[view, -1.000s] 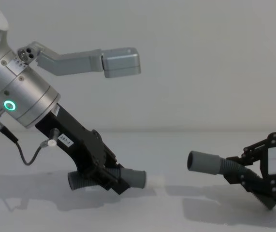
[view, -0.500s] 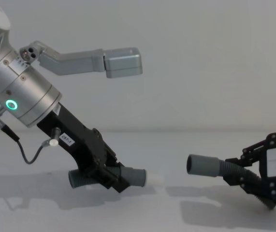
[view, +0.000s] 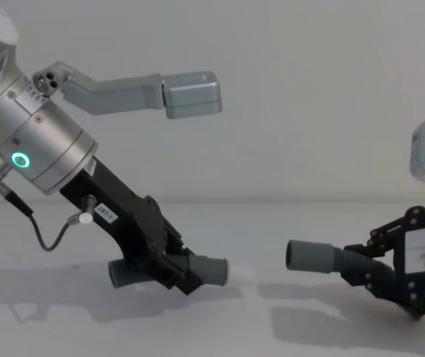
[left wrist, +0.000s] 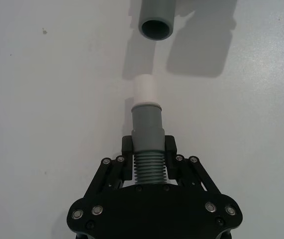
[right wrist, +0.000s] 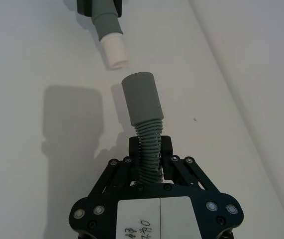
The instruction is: Use both hands to pick up one end of the pipe from the table, align the ends, and insert them.
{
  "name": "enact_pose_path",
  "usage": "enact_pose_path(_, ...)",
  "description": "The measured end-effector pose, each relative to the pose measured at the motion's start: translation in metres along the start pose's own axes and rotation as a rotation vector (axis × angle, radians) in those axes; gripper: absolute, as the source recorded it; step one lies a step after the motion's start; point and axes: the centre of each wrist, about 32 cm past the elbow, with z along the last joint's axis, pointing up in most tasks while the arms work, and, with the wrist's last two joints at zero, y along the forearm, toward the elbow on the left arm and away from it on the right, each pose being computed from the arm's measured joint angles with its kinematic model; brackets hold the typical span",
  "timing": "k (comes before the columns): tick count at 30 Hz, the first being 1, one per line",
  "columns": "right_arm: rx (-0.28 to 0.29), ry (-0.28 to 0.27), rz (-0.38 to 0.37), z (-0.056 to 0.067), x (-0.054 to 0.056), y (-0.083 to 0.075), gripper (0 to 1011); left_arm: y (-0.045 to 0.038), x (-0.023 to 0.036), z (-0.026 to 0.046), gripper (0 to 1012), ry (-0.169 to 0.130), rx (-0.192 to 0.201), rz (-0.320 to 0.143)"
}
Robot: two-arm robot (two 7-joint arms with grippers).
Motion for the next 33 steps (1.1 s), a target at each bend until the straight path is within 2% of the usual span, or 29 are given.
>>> enact_pose_path(15, -0.021, -0.003, -0.010, 0.0031, -0.0031, 0.0039, 239, -0.0004, -0.0009, 0.0020, 360, -0.002, -0.004, 0.006)
enact_pose_path(33, -0.023, 0.014, -0.008, 0.0044, -0.0083, 0.0043, 239, -0.0030, -0.0017, 0.0078, 360, -0.002, -0.006, 0.038)
